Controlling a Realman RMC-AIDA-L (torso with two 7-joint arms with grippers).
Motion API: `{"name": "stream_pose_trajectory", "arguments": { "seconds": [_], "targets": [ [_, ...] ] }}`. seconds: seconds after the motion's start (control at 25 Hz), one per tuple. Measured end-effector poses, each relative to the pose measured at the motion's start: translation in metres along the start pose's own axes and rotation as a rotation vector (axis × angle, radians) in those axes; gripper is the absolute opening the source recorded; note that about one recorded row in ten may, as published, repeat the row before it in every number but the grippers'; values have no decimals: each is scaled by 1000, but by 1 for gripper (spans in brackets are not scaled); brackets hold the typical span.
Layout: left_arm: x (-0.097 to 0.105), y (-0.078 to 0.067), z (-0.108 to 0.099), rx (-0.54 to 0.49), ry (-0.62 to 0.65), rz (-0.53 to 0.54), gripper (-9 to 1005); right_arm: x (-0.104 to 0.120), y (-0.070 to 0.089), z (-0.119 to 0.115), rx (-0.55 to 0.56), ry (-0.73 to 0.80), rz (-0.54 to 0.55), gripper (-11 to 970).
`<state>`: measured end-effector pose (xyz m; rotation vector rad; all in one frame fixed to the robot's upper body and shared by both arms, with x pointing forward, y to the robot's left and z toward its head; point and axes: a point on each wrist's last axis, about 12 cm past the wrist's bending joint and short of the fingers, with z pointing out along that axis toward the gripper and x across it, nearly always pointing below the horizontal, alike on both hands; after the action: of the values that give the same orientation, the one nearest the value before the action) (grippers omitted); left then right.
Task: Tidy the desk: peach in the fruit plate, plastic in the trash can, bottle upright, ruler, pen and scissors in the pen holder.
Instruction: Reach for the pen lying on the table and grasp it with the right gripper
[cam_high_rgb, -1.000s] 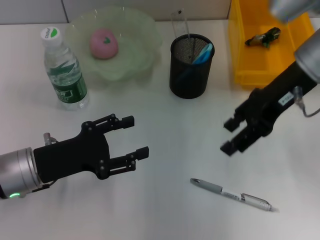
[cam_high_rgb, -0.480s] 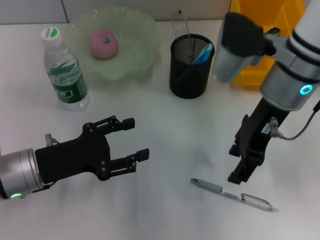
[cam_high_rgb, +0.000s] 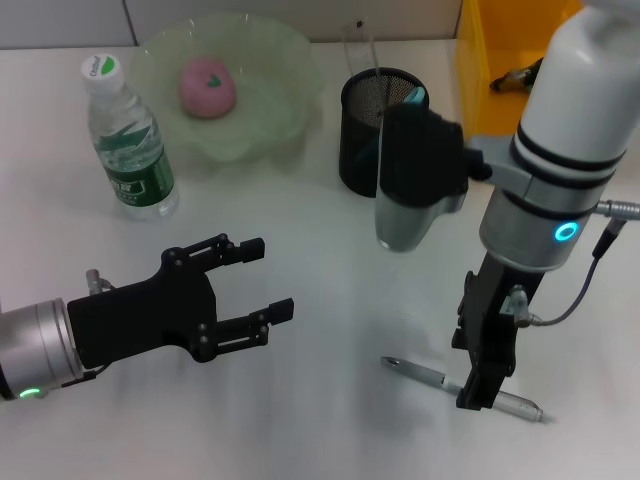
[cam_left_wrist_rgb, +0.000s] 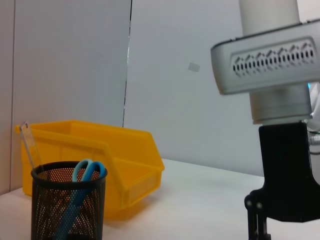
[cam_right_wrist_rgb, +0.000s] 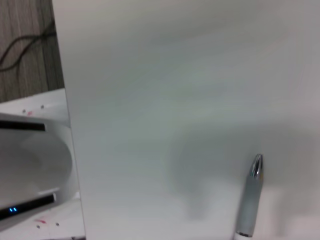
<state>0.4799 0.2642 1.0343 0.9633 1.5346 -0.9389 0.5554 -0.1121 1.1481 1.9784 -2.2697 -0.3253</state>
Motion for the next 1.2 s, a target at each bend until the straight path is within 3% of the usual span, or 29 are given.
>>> {"name": "stream_pose_trajectory", "arguments": {
  "seconds": [0.72,0.92,1.2],
  "targets": [
    [4,-3,0,-14,2,-15,768,-3,8,21,32,50,-70,685],
    [4,-3,1,-15,-1,-18,768,-3,9,25,47,58,-87,502],
    [5,-4,1,-16,-2,-24,769,-3,9,27,61,54,-100,452]
  ]
}}
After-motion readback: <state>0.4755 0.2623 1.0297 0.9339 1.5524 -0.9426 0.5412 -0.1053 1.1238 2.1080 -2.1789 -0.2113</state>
